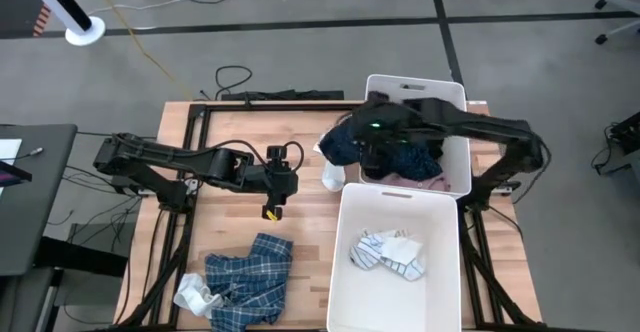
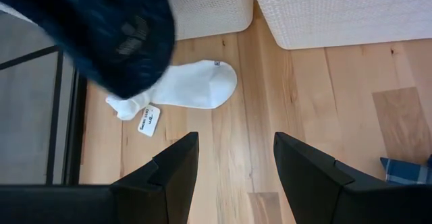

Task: Sort clothes
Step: Put the top blue patterned polo into the top laundry bin

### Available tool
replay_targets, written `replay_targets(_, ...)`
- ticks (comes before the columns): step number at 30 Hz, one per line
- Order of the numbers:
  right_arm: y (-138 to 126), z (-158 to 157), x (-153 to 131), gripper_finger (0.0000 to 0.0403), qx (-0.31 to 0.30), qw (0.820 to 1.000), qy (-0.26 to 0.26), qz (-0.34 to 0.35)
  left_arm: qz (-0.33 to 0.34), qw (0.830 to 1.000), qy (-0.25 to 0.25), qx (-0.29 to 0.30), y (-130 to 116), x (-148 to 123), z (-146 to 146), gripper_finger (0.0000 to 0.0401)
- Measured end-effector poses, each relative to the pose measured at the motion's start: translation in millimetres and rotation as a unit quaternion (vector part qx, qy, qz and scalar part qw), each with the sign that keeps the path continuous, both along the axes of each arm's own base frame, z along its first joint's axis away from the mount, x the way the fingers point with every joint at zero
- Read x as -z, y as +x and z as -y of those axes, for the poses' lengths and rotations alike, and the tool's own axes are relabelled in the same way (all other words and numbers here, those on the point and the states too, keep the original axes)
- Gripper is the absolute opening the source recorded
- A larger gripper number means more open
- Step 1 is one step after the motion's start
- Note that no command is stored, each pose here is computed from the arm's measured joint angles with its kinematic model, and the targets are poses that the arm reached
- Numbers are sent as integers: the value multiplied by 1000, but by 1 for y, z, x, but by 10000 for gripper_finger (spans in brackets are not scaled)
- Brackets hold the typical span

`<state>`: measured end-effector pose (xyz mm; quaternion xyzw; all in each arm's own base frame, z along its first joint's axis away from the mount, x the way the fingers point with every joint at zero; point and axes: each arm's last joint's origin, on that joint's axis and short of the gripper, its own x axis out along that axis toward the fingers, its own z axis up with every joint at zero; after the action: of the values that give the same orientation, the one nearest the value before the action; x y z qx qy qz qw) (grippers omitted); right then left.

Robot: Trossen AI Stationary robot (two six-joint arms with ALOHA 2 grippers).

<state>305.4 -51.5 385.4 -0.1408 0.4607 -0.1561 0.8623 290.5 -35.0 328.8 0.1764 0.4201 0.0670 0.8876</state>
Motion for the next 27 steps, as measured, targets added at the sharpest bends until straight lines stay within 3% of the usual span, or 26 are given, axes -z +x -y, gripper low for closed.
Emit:
replay_targets(6, -53, -15, -50, 5, 46, 992, -53, 105, 0, 1000, 0, 0, 0, 0, 0, 188)
replay_targets(12, -113, -11, -58, 5, 164, 983, -25, 83, 0, 1000, 0, -1, 0, 0, 0, 188)
replay_targets(17, -131, -9, -39, 10, 227, 974, 6, 23, 4, 1000, 3, 1, 1, -1, -2, 188)
replay_targets(27, -114, -5, 39, 13, 222, 968, 66, -95, 35, 999, -15, 8, 11, -2, -11, 188)
